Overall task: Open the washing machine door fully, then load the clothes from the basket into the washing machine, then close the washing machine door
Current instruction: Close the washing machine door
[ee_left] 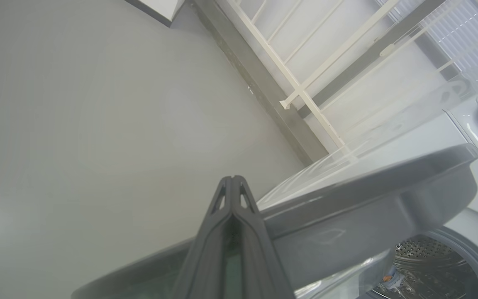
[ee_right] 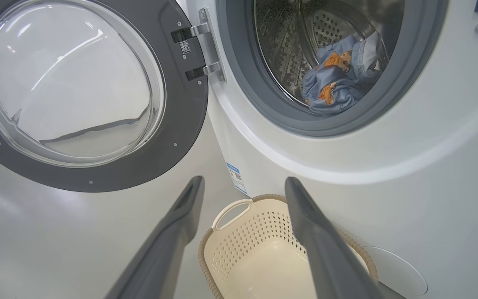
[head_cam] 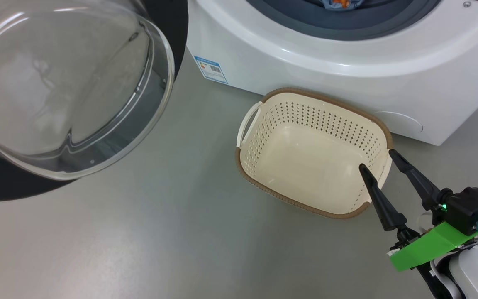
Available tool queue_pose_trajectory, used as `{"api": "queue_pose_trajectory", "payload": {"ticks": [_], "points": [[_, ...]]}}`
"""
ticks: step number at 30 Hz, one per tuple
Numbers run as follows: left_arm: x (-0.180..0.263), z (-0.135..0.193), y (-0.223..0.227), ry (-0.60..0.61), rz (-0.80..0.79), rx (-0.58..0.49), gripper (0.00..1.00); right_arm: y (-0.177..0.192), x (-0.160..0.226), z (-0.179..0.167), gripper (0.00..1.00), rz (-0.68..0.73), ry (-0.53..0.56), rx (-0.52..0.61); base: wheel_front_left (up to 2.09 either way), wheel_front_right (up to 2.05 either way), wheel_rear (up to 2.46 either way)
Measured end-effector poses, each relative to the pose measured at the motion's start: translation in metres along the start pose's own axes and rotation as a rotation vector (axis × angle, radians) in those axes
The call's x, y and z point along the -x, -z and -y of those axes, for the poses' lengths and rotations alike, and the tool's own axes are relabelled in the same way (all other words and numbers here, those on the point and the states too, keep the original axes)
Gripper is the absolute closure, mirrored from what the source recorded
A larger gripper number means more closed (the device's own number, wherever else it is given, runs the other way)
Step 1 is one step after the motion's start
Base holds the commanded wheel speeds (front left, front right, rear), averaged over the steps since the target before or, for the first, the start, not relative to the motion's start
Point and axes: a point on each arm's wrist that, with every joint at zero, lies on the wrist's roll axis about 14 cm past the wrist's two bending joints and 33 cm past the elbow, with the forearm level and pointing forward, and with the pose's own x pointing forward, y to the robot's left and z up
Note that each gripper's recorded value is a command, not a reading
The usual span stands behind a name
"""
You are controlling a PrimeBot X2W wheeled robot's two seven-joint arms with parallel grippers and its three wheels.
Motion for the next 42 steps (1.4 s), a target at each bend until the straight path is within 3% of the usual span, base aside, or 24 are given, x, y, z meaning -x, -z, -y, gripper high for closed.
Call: {"api": "queue_pose_trajectory", "payload": {"ticks": [18, 42], "points": [[0.030, 0.018, 0.021, 0.116, -0.193, -0.031, 1.00, -0.028, 0.001, -0.022, 0.00, 0.056, -0.008, 0.016, 0.00, 0.00, 0.00], [0.059, 0.056, 0.050, 0.286, -0.383, -0.124, 1.00, -0.047, 0.022, -0.020, 0.00, 0.092, 0.066, 0.032, 0.00, 0.00, 0.00]]}}
